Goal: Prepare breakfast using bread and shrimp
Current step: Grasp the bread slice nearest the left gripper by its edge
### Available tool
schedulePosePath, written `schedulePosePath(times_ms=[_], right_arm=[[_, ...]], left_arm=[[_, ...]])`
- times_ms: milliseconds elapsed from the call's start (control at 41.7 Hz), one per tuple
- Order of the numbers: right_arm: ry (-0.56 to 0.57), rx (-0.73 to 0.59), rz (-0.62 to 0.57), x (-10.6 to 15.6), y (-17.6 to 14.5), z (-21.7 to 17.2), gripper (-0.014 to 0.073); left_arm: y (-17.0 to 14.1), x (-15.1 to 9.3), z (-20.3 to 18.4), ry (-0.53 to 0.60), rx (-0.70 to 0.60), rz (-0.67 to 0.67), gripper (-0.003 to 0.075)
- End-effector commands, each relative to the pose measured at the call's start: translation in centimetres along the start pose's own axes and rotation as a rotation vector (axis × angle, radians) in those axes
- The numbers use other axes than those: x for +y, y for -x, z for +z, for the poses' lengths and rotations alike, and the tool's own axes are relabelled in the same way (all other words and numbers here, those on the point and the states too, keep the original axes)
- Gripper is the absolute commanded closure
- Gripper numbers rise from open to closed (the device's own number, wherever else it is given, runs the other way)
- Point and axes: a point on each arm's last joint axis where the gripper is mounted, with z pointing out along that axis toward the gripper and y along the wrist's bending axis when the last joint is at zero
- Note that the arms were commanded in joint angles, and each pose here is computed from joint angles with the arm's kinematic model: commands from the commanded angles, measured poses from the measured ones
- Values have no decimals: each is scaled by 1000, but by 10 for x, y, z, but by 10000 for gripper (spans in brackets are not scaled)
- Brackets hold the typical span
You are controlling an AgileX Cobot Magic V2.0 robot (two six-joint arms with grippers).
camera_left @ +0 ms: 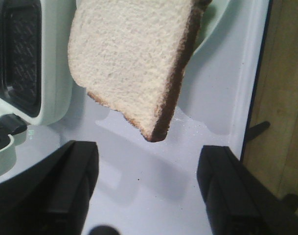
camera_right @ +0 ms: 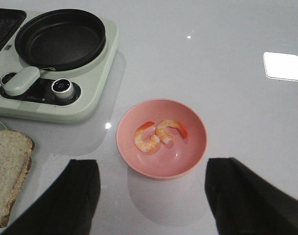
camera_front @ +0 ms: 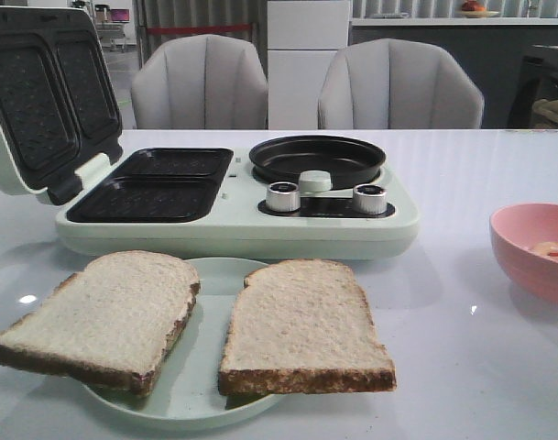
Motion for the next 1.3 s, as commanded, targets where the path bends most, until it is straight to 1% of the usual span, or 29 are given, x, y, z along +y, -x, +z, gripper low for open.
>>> schedulePosePath(times_ms=[0,120,312,504,648,768,792,1007,1127,1199,1271], right_arm=[[-10,-106,-6,-1,17,-5,33],[-10,-106,-6,-1,17,-5,33],[-10,-106,-6,-1,17,-5,33],[-10,-106,-6,-1,17,-5,33],[-10,-106,-6,-1,17,-5,33],[-10,-106,-6,-1,17,-5,33],[-10,-106,-6,-1,17,-5,33],[-10,-106,-6,-1,17,-5,33],[-10,-106,-6,-1,17,-5,33],[-10,-106,-6,-1,17,-5,33],[-10,-106,-6,-1,17,-5,33]], left_arm=[[13,6,8,52,-12,17,243],[20,2,22,45,25,71,243],[29,5,44,78,99,70,243],[30,6,64,59,165,94,243],[32,9,73,67,177,108,252],[33,11,75,82,183,83,316],[32,12,74,87,188,83,343],[31,15,71,142,228,95,509],[33,16,63,174,234,83,610],[34,19,55,208,242,65,617],[33,26,44,277,256,49,617]])
